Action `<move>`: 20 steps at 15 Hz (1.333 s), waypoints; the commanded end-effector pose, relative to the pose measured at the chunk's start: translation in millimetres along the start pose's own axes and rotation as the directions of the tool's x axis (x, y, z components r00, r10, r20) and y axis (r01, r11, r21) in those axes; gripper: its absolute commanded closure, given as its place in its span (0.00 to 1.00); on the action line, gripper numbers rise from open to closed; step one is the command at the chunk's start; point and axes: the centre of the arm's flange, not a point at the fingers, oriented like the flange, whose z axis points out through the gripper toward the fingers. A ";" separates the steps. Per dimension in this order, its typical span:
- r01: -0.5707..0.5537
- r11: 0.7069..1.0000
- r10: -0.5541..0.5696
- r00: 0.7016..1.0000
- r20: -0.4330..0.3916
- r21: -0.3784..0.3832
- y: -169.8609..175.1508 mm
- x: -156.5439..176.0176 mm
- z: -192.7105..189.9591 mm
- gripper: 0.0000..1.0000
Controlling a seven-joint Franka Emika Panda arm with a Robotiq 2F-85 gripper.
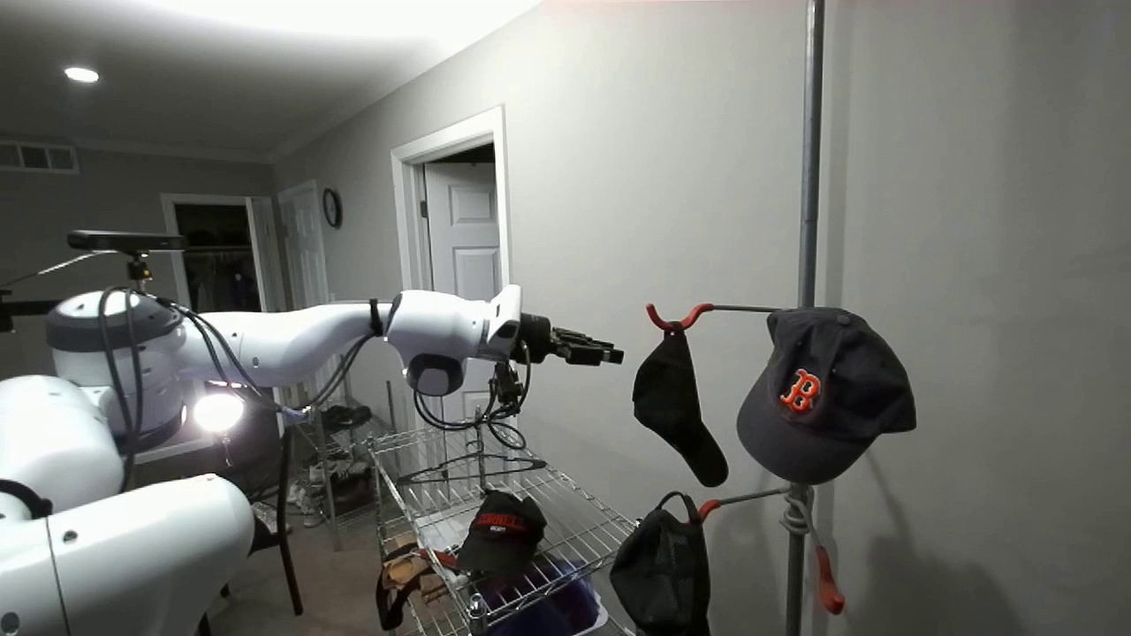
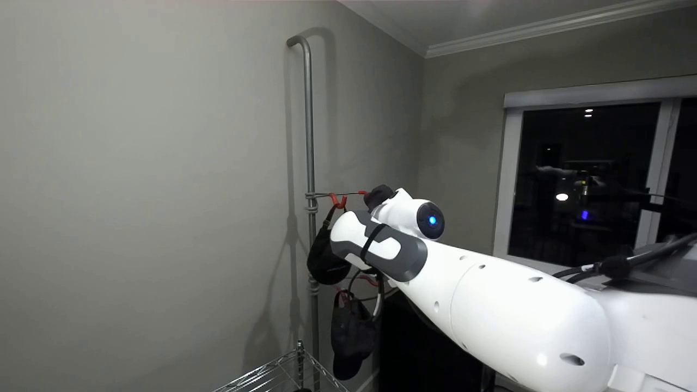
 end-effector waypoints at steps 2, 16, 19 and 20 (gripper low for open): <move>0.028 0.999 -0.026 0.997 0.072 -0.037 -1.0 -14.8 18.0 0.13; 0.116 0.993 -0.118 0.973 0.201 0.022 -27.6 -34.9 78.3 0.00; 0.119 0.993 -0.120 0.965 0.233 0.017 -28.9 -36.3 92.1 0.27; 0.119 0.993 -0.120 0.963 0.242 0.020 -26.9 -36.2 94.9 0.33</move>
